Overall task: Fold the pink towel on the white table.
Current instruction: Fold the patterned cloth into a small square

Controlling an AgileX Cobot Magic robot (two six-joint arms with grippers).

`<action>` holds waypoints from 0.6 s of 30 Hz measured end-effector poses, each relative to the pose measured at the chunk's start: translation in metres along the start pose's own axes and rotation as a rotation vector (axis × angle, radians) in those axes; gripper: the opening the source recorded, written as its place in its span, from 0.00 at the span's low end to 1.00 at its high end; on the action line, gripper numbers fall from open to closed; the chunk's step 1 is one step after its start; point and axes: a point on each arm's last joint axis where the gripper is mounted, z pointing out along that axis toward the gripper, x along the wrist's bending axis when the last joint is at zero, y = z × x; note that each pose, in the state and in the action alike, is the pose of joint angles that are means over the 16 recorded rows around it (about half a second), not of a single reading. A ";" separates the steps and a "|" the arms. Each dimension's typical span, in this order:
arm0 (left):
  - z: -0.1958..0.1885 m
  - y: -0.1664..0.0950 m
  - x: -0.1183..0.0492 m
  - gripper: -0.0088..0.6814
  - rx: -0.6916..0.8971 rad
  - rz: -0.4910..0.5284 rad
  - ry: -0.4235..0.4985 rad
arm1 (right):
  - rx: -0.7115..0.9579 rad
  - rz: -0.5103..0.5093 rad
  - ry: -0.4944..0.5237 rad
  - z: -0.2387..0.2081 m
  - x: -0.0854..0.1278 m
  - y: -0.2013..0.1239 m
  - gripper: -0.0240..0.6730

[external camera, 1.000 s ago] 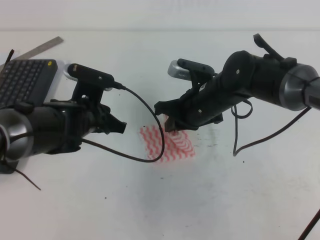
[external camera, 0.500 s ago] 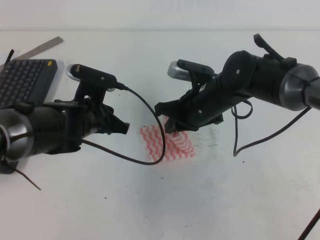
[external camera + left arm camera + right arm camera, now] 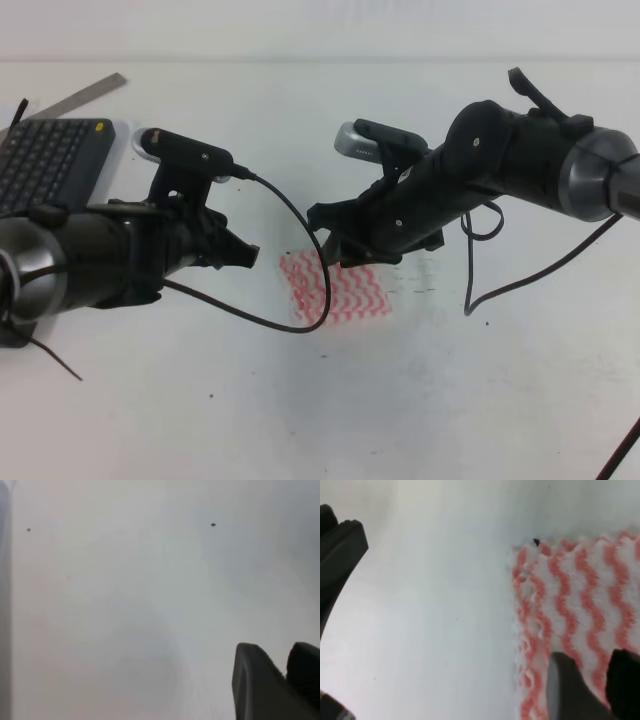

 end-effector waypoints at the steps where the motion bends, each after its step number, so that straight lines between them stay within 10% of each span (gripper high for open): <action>1: 0.000 0.000 0.000 0.20 0.000 0.000 -0.002 | 0.001 0.001 0.001 0.000 0.000 0.000 0.27; 18: -0.003 0.004 -0.019 0.20 -0.042 -0.027 -0.218 | 0.058 -0.027 -0.014 0.000 -0.002 -0.005 0.21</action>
